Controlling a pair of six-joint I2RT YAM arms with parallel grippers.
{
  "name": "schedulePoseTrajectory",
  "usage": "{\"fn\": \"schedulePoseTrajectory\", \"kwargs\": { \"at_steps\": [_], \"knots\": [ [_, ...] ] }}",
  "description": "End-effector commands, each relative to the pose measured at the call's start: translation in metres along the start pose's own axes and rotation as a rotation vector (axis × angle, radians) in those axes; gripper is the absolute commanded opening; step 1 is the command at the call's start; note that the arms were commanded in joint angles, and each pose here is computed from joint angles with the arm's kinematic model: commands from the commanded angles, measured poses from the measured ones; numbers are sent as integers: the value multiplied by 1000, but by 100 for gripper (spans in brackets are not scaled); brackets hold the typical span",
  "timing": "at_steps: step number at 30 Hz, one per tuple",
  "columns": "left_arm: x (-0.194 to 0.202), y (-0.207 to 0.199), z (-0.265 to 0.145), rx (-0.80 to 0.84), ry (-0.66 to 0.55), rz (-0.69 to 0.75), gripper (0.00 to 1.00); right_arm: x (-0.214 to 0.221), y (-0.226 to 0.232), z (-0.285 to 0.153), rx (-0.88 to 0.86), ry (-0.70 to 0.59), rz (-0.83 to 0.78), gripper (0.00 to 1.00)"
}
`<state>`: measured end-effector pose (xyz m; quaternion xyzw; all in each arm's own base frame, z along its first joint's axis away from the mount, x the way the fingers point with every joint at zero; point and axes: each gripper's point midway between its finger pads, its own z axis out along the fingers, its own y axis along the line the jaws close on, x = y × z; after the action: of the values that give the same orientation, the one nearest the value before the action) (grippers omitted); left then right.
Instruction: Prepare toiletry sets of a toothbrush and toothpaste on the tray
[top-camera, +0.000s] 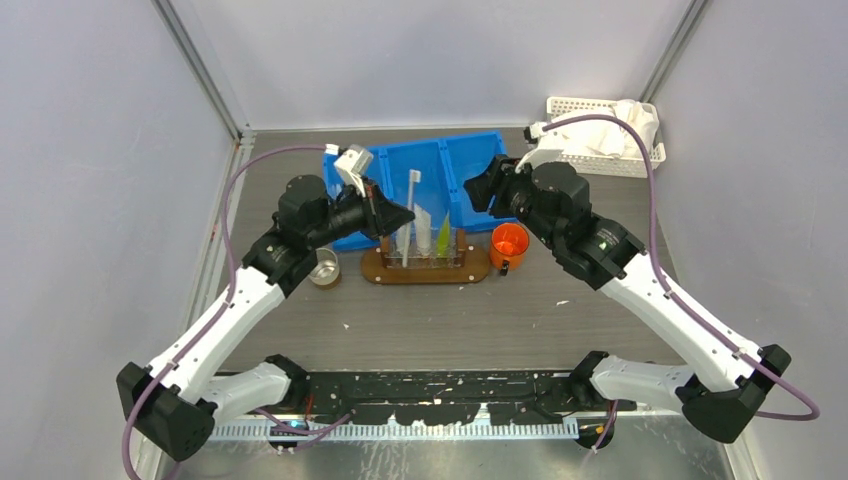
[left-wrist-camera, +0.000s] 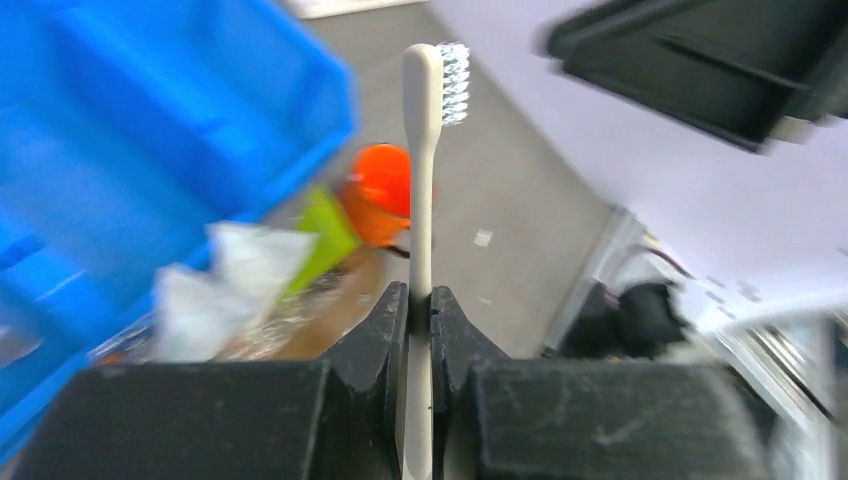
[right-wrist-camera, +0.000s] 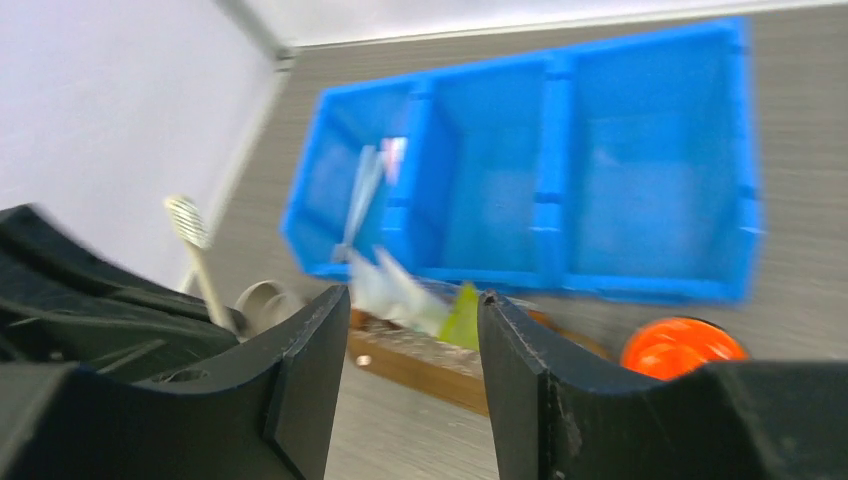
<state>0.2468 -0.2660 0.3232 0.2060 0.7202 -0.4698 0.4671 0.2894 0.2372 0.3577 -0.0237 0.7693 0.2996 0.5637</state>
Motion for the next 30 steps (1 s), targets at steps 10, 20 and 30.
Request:
{"fn": "schedulePoseTrajectory", "kwargs": {
  "at_steps": [10, 20, 30],
  "knots": [
    [-15, 163, -109, -1073, -262, 137, 2, 39, -19, 23, 118, 201, -83, 56],
    [-3, 184, -160, -1319, -344, 182, 2, 71, -15, 37, 67, 287, -73, 55],
    [18, 203, -165, -1354, -424, 218, 2, 99, -25, 38, 67, 339, -71, 55]
  ]
}}
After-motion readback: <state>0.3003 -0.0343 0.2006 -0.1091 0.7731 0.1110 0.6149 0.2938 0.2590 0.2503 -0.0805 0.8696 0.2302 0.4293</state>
